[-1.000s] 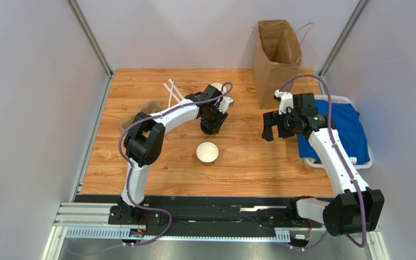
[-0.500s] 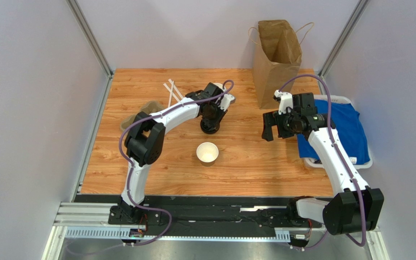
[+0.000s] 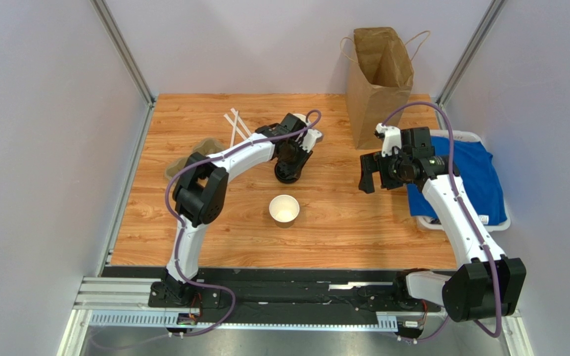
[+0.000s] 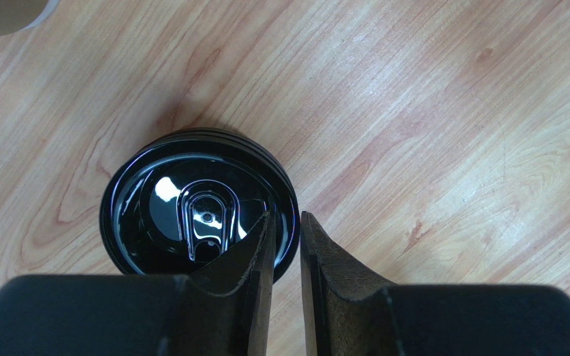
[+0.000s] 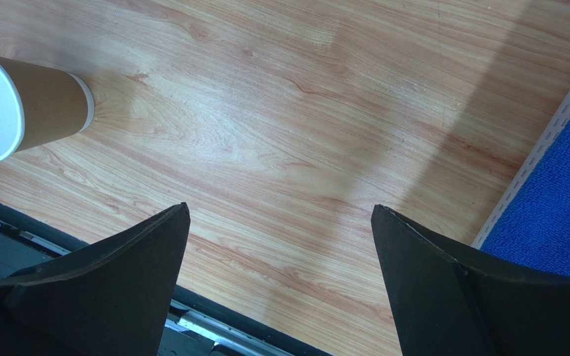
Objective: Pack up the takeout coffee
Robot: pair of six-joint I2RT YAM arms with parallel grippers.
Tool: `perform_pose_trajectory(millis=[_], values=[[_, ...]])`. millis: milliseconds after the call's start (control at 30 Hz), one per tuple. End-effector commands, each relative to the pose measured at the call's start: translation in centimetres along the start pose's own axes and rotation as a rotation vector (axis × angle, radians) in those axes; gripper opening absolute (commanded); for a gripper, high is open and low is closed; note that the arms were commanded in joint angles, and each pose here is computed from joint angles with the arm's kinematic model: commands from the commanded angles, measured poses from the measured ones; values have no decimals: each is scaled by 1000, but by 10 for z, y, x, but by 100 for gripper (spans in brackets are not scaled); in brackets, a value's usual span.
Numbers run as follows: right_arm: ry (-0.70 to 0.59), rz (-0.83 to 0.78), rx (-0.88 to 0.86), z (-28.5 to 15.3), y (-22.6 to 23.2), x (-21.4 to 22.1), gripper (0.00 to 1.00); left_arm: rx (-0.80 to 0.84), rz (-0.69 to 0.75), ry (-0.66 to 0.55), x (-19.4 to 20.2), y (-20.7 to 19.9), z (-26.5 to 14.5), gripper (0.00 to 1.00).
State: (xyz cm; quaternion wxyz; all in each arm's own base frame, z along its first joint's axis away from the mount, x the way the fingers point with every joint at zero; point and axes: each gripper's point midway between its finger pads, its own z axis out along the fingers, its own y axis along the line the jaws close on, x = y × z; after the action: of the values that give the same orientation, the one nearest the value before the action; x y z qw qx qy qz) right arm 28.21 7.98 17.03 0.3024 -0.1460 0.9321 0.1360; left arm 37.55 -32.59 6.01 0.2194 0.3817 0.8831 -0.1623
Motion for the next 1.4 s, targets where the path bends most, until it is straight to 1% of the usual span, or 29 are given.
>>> perform_pose_trajectory(millis=[0,133,233,267,300,533,867,1133,1367], values=[[-54,-23,11,-5,0,-18,100,2,16,-13,-9,-1,3,28],[-54,-23,11,-4,0,-18,100,7,7,-14,-9,-2,2,26],[-53,-21,9,-4,0,-18,100,6,9,-23,-11,-2,0,22],[-54,-21,11,-4,0,-18,100,6,6,-26,-12,-2,-2,18],[-56,-23,11,-4,0,-19,100,4,9,-32,-14,-3,-4,17],[-58,-25,7,-6,1,-19,100,-1,17,-72,-27,-6,-28,12],[-65,-35,-7,-8,3,-19,100,-7,32,-117,-38,-10,-54,0],[-77,-44,-37,-7,9,-23,100,-4,47,-131,-39,-11,-61,0],[-69,-76,-73,1,24,-27,100,23,33,-143,-39,-9,-64,0]])
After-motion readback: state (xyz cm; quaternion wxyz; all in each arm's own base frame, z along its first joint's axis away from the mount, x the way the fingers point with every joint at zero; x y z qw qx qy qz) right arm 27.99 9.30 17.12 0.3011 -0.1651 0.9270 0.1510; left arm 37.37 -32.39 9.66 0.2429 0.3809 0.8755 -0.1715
